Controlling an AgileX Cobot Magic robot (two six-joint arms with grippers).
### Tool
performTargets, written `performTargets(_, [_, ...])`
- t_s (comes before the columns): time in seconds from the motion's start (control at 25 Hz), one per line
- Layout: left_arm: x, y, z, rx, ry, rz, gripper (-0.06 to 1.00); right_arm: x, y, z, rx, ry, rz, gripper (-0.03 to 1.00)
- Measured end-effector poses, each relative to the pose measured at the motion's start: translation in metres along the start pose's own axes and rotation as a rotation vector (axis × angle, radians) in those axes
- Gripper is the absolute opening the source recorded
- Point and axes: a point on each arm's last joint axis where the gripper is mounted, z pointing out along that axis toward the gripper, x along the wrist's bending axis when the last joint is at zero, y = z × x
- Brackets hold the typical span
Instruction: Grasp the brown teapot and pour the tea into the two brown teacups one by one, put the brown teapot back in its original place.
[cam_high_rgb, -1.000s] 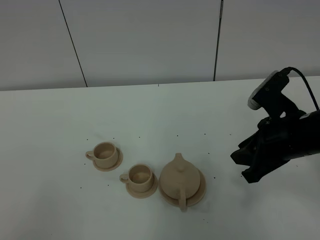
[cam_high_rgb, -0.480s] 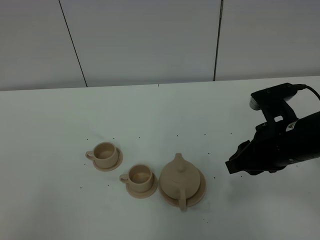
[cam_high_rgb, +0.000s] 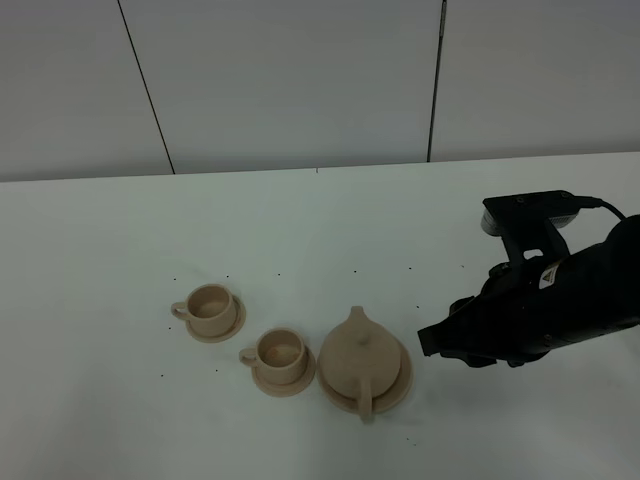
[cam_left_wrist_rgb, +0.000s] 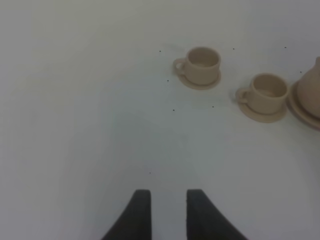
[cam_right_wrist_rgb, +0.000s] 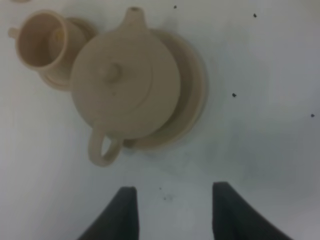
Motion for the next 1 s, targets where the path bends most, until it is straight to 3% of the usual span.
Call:
performTargets(0.6, [0.0,0.0,0.0,0.0,0.0,0.0,0.24,0.044,-0.016,0.023,-0.009,-0.08,0.176,0.34])
performTargets(1.0, [0.0,0.0,0.0,0.0,0.001,0.0,0.24,0.064,-0.023,0.049,-0.009,-0.03,0.229,0.35])
